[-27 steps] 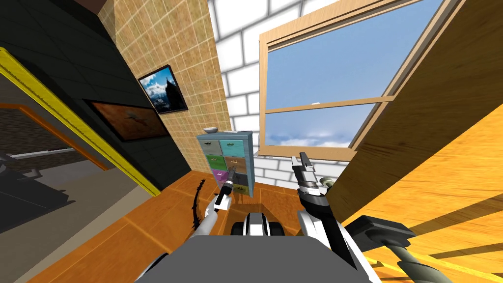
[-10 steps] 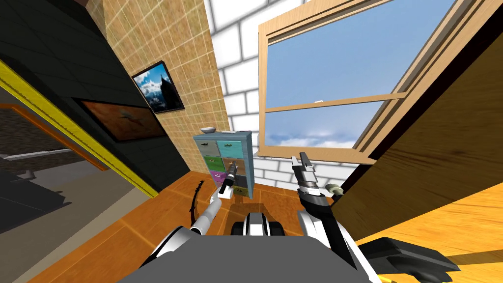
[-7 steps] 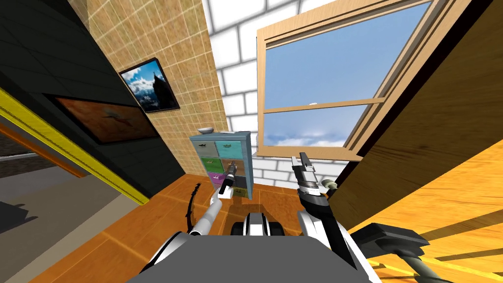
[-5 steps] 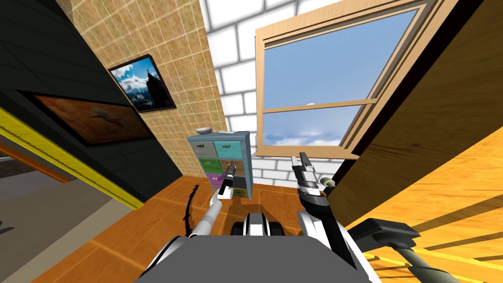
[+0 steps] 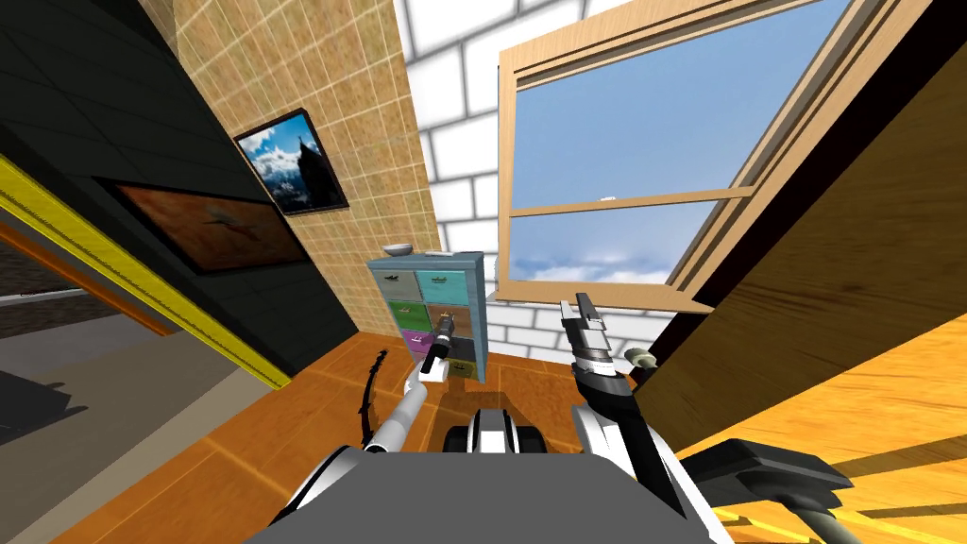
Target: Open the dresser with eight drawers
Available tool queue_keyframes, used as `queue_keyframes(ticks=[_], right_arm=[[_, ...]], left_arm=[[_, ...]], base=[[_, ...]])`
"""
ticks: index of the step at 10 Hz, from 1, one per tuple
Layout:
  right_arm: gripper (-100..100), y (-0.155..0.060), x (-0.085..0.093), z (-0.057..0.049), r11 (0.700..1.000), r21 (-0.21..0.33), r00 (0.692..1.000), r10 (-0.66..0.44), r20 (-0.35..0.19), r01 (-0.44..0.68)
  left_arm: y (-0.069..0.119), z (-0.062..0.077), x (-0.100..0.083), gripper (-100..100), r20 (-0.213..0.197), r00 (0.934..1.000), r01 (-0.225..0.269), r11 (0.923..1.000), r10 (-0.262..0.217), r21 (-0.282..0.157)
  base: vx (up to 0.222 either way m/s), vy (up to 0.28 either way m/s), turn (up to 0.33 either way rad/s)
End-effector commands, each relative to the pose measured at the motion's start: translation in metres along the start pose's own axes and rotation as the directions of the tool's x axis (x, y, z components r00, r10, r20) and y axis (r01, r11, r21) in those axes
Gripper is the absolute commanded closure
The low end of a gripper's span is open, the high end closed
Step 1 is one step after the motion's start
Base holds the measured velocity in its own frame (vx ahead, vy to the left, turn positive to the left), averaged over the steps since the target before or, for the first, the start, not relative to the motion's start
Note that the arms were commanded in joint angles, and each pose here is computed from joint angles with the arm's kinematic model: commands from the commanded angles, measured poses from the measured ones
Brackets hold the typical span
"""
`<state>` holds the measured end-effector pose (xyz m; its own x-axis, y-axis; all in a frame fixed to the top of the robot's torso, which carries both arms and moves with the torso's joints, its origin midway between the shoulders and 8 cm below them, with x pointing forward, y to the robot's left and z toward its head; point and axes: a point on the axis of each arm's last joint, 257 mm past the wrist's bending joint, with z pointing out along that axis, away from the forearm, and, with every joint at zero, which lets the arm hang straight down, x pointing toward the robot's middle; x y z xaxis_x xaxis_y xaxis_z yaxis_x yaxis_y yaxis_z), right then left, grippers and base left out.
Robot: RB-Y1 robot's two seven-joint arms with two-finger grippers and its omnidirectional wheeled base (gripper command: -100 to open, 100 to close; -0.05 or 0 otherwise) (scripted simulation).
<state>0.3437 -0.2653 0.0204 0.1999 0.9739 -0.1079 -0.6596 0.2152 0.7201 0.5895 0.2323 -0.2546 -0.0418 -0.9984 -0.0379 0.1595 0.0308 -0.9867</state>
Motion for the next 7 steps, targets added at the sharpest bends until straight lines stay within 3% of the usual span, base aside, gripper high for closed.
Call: queue_keyframes(ticks=[1,5,7], right_arm=[[0,0.0000,0.0000,0.0000,1.000,0.000,1.000,0.000,0.000,0.000],[0,0.0000,0.0000,0.0000,1.000,0.000,1.000,0.000,0.000,0.000],[0,0.0000,0.0000,0.0000,1.000,0.000,1.000,0.000,0.000,0.000]], left_arm=[[0.0015,0.0023,0.0084,100,-0.042,0.9991,0.001,1.0000,-0.001,0.005],[0.0065,0.0043,0.0157,100,-0.095,0.9954,0.004,1.0000,-0.004,0.003],[0.0006,0.0097,0.0158,100,-0.095,0.9955,0.007,1.0000,-0.006,0.005]], base=[[-0.003,-0.059,0.152],[-0.009,-0.055,0.150],[-0.060,-0.002,0.027]])
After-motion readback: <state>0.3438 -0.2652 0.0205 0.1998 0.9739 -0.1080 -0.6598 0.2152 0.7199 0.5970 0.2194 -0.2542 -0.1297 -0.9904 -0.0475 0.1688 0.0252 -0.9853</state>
